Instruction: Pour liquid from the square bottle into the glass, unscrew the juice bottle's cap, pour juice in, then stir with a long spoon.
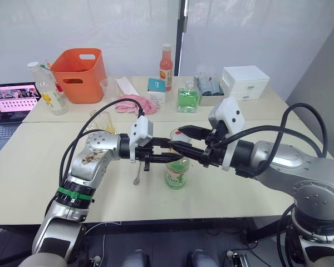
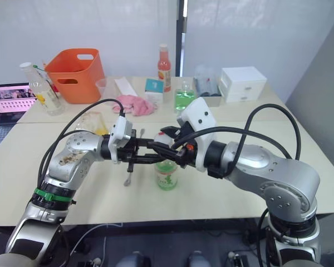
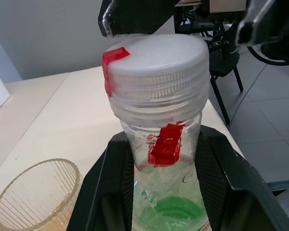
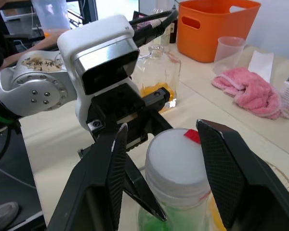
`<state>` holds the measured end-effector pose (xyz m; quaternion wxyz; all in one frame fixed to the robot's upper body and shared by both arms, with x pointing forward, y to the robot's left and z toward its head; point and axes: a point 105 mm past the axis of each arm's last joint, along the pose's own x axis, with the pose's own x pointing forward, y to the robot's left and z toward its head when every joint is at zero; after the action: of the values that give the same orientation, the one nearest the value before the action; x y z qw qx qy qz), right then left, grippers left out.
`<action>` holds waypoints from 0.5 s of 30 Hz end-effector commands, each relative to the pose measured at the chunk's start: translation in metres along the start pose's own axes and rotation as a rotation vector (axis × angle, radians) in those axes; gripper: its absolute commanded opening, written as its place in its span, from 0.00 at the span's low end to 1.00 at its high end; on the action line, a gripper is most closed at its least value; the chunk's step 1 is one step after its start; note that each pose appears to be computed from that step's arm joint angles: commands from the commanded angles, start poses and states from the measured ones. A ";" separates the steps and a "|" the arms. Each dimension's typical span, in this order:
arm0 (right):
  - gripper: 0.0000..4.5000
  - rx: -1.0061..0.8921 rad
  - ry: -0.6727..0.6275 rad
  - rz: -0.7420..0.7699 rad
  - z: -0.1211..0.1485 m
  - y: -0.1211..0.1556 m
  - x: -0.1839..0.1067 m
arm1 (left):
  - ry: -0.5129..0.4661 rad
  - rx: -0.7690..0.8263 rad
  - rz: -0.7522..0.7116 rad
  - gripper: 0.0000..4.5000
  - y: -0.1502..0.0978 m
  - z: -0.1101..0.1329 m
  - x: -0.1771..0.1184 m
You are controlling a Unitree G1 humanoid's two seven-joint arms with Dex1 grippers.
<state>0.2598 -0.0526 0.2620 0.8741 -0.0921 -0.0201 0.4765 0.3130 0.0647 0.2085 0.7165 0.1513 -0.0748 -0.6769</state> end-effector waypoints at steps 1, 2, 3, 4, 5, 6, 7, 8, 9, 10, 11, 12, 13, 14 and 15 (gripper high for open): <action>0.55 -0.026 -0.031 -0.029 0.005 -0.001 0.001 | 0.071 -0.013 0.015 0.31 0.000 -0.012 -0.003; 0.55 -0.025 -0.030 -0.033 0.005 -0.001 0.001 | 0.071 -0.013 0.015 0.31 0.000 -0.012 -0.003; 0.55 -0.024 -0.030 -0.041 0.004 -0.002 0.002 | 0.071 -0.013 0.014 0.31 0.000 -0.012 -0.003; 0.55 -0.025 -0.031 -0.049 0.004 -0.003 0.002 | 0.071 -0.013 0.014 0.31 0.000 -0.012 -0.004; 0.55 -0.028 -0.028 -0.061 0.003 -0.004 0.003 | 0.071 -0.013 0.013 0.31 0.000 -0.011 -0.004; 0.55 -0.031 -0.026 -0.070 0.003 -0.005 0.003 | 0.072 -0.012 0.012 0.31 0.000 -0.011 -0.004; 0.55 -0.034 -0.022 -0.074 0.002 -0.006 0.003 | 0.071 -0.012 0.012 0.31 0.000 -0.011 -0.004; 0.55 -0.038 -0.014 -0.072 0.001 -0.005 0.003 | 0.072 -0.012 0.011 0.31 0.000 -0.011 -0.004; 0.55 -0.042 -0.007 -0.069 -0.001 -0.004 0.003 | 0.072 -0.012 0.011 0.31 0.000 -0.011 -0.004; 0.55 -0.045 -0.002 -0.066 -0.002 -0.004 0.003 | 0.072 -0.012 0.011 0.31 0.000 -0.011 -0.004; 0.55 -0.045 0.001 -0.065 -0.002 -0.004 0.003 | 0.072 -0.011 0.010 0.31 0.001 -0.011 -0.003; 0.55 -0.046 0.002 -0.065 -0.003 -0.004 0.003 | 0.072 -0.011 0.010 0.31 0.001 -0.011 -0.003; 0.55 -0.046 0.003 -0.064 -0.003 -0.004 0.003 | 0.072 -0.011 0.010 0.31 0.001 -0.011 -0.003; 0.55 -0.047 0.006 -0.070 -0.004 -0.004 0.003 | 0.071 -0.011 0.010 0.31 0.001 -0.011 -0.003; 0.55 -0.050 0.011 -0.073 -0.005 -0.005 0.003 | 0.071 -0.011 0.009 0.31 0.001 -0.011 -0.003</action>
<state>0.2688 -0.0521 0.2525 0.8880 -0.1074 -0.0118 0.4469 0.3125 0.0645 0.2086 0.7157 0.1521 -0.0748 -0.6775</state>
